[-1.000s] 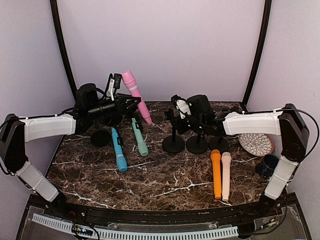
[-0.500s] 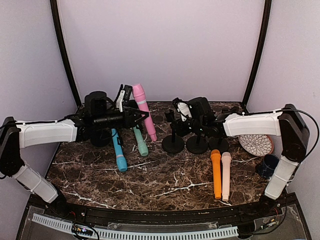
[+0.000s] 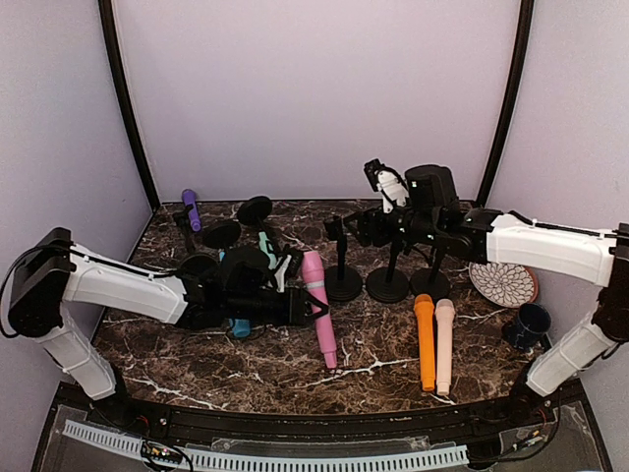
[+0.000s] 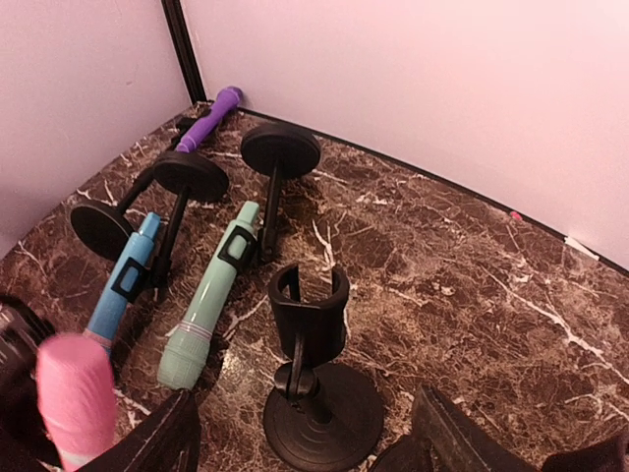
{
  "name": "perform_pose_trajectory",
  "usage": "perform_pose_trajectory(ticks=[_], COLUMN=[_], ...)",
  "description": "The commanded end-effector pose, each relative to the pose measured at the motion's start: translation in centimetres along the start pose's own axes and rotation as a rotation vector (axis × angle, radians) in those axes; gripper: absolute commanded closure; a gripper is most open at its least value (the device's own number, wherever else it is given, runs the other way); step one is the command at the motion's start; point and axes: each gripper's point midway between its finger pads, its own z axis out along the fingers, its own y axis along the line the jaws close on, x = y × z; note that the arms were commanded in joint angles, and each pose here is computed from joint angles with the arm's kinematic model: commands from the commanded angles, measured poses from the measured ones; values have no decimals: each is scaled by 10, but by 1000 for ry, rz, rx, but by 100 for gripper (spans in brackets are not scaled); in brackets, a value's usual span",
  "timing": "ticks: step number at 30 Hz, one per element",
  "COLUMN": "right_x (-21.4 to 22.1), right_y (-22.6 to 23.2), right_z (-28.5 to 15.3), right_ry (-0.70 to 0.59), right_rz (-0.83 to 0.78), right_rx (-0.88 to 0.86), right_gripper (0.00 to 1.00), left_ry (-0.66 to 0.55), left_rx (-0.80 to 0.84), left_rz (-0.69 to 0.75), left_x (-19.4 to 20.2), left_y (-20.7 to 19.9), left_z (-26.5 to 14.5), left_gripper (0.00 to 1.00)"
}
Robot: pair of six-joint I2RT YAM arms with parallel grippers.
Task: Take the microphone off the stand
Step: Place the microphone at the center of the board.
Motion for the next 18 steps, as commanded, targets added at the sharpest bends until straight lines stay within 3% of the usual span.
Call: perform_pose_trajectory(ticks=[1,6,18], right_x=[-15,-16,-9], right_y=[-6,-13,-23], right_z=[-19,-36,-47], right_ry=[-59,-85,-98], right_rz=[28,33,32], right_rx=[19,52,102], right_gripper=[24,23,20], left_ry=[19,112,185], left_rx=[59,142,153], left_rz=[-77,-69,-142], left_x=[5,26,46], left_y=[-28,-62,-55], left_z=[41,83,120], left_gripper=[98,96,86])
